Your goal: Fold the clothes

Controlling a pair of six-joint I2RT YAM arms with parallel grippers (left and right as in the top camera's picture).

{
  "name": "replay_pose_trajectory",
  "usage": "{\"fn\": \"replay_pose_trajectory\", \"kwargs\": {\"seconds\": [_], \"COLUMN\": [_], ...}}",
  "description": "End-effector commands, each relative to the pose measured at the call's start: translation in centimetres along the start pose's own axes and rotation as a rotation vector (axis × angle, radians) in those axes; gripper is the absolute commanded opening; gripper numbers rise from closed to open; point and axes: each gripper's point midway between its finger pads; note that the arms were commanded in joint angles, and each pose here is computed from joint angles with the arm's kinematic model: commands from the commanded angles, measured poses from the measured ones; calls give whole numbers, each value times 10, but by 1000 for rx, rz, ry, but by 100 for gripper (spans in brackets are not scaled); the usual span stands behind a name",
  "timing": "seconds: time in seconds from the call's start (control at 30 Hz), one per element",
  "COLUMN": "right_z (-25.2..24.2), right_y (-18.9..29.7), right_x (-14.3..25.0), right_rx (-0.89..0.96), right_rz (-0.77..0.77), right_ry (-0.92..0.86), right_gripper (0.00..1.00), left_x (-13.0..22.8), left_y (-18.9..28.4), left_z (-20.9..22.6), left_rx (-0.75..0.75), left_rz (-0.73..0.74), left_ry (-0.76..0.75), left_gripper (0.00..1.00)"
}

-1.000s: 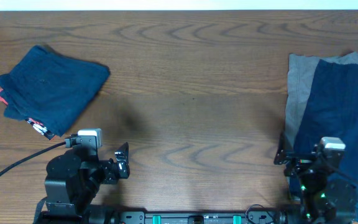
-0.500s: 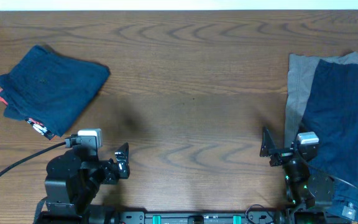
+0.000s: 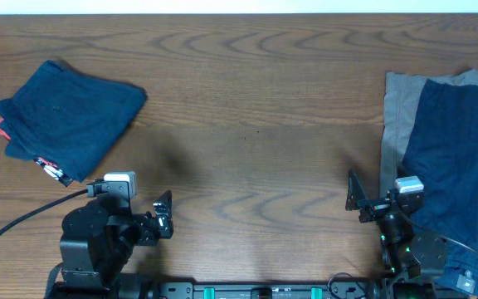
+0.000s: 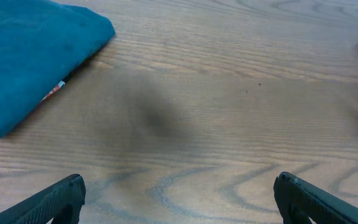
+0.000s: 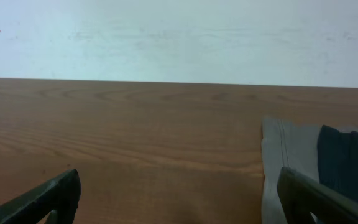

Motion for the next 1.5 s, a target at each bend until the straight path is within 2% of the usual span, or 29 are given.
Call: {"fn": "replay_pose_trajectory", "kwargs": {"seconds": [0.0, 0.67, 0.97, 1.23, 1.47], "right_z": [4, 4, 4, 4, 4], "right_y": [0, 0, 0, 0, 0], "right_x": [1, 2, 2, 2, 2], "right_rx": [-21, -21, -21, -21, -21], "right_rz": [2, 2, 2, 2, 2], "right_ry": [20, 20, 20, 20, 20], "right_gripper": [99, 99, 99, 99, 99], "left_x": [0, 0, 5, 0, -13], "left_y": [0, 2, 12, -13, -47], "left_z": [2, -8, -1, 10, 2], "left_rx": [-13, 31, -20, -91, -49], "left_rz": [-2, -8, -56, -229, -455], "left_ry": [-13, -47, -62, -86, -108], "left_gripper": [98, 98, 98, 98, 98]}}
Point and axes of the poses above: each gripper's point midway between its finger pads, its own y axis back along the fingers, its own z axis along the line the jaws close on, x = y × z, and after that the axes turned 15 degrees about -y, right-handed
